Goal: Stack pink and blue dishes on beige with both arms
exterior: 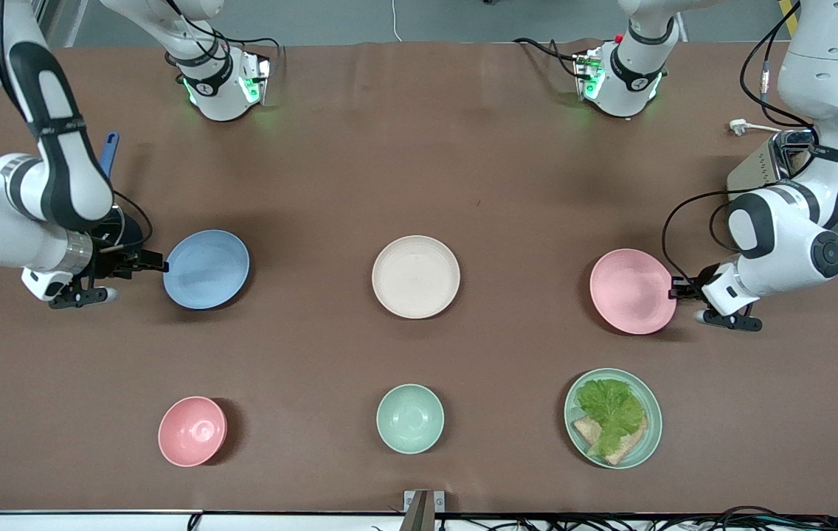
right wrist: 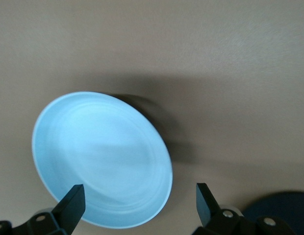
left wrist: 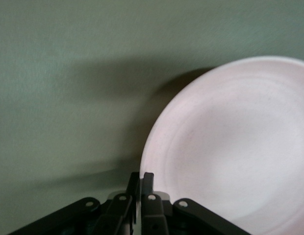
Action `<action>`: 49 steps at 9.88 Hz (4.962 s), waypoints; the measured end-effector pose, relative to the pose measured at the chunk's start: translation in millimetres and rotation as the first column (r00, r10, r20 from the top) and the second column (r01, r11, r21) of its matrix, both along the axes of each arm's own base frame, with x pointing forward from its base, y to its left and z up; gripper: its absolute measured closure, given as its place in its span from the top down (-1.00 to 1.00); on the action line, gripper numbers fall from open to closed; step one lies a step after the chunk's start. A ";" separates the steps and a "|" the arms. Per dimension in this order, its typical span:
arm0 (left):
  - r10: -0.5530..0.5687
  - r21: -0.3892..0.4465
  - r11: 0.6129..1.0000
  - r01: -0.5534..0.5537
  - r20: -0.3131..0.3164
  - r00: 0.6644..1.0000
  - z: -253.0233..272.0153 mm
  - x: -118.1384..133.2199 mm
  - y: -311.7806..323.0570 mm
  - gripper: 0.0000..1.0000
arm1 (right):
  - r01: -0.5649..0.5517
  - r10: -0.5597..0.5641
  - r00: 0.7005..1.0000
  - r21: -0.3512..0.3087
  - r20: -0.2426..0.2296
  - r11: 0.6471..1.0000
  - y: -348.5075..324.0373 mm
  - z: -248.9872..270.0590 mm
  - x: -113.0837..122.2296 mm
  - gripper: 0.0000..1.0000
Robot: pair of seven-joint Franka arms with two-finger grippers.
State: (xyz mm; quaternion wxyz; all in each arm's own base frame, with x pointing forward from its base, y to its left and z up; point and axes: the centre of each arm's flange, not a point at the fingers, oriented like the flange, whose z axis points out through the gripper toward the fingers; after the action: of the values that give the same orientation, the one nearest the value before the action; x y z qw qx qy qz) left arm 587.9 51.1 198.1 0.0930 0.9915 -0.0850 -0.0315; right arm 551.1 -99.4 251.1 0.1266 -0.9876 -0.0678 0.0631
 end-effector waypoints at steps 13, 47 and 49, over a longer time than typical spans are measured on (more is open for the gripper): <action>0.380 0.004 0.924 -0.381 -0.080 0.921 60.5 -111.5 -469.6 -0.91 | -0.018 0.010 0.998 0.149 0.056 0.989 -16.2 -84.5 -32.0 -0.24; 0.089 0.193 0.975 -0.112 0.123 0.988 471.8 -61.2 -114.1 1.00 | 0.512 -0.509 0.859 0.148 -0.061 0.846 447.5 -20.8 -50.9 -0.34; 0.088 0.193 0.975 -0.111 0.124 0.988 472.2 -61.2 -114.2 1.00 | 0.537 -0.540 0.841 0.171 -0.036 0.826 431.4 -8.1 -33.6 0.28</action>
State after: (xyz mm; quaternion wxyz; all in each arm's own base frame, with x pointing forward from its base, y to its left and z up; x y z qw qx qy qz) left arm 526.7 -63.1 670.3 -0.0105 0.9990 -0.0366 0.0221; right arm 517.6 332.0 243.0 0.2247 -0.9521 0.2071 0.0119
